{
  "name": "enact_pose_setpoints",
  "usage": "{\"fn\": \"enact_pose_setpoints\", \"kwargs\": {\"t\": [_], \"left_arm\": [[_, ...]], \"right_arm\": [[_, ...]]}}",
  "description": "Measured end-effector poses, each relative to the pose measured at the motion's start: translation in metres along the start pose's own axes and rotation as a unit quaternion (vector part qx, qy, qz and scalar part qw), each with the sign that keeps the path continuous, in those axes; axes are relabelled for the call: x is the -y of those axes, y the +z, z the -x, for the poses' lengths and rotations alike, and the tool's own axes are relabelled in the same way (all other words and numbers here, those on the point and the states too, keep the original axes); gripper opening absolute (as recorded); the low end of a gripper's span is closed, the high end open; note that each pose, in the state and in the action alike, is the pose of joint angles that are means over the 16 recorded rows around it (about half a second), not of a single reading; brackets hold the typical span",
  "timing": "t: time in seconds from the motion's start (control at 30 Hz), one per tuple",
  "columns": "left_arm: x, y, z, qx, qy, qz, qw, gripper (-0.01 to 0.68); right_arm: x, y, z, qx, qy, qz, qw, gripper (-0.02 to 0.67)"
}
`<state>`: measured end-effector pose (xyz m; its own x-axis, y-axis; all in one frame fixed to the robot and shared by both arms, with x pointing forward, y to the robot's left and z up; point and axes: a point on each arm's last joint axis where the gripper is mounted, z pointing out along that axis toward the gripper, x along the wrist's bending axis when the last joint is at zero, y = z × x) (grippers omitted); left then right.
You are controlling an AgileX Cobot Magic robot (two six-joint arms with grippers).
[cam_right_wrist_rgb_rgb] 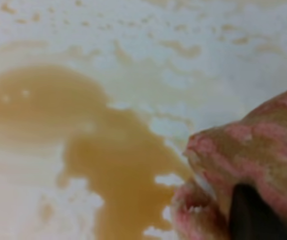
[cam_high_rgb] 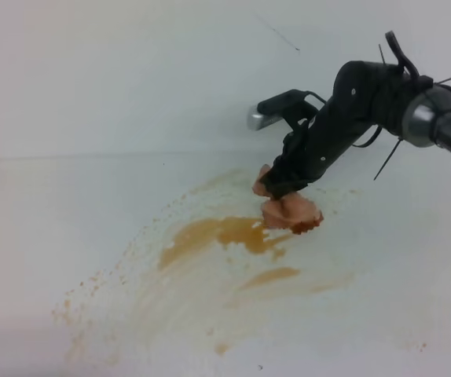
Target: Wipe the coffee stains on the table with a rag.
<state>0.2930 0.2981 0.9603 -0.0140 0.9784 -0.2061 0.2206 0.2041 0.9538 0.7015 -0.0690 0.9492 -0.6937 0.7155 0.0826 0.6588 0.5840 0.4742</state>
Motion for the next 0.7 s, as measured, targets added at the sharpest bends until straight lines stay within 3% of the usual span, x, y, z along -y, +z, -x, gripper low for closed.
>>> {"fn": "enact_pose_setpoints", "kwargs": {"t": [0.3, 0.7], "left_arm": [[0.000, 0.000, 0.000, 0.000, 0.000, 0.000, 1.000, -0.003], [0.000, 0.000, 0.000, 0.000, 0.000, 0.000, 1.000, -0.003]], "right_arm": [[0.011, 0.039, -0.002, -0.027, 0.032, -0.013, 0.999, 0.057], [-0.009, 0.073, -0.052, -0.063, 0.006, 0.016, 0.998, 0.057]]}}
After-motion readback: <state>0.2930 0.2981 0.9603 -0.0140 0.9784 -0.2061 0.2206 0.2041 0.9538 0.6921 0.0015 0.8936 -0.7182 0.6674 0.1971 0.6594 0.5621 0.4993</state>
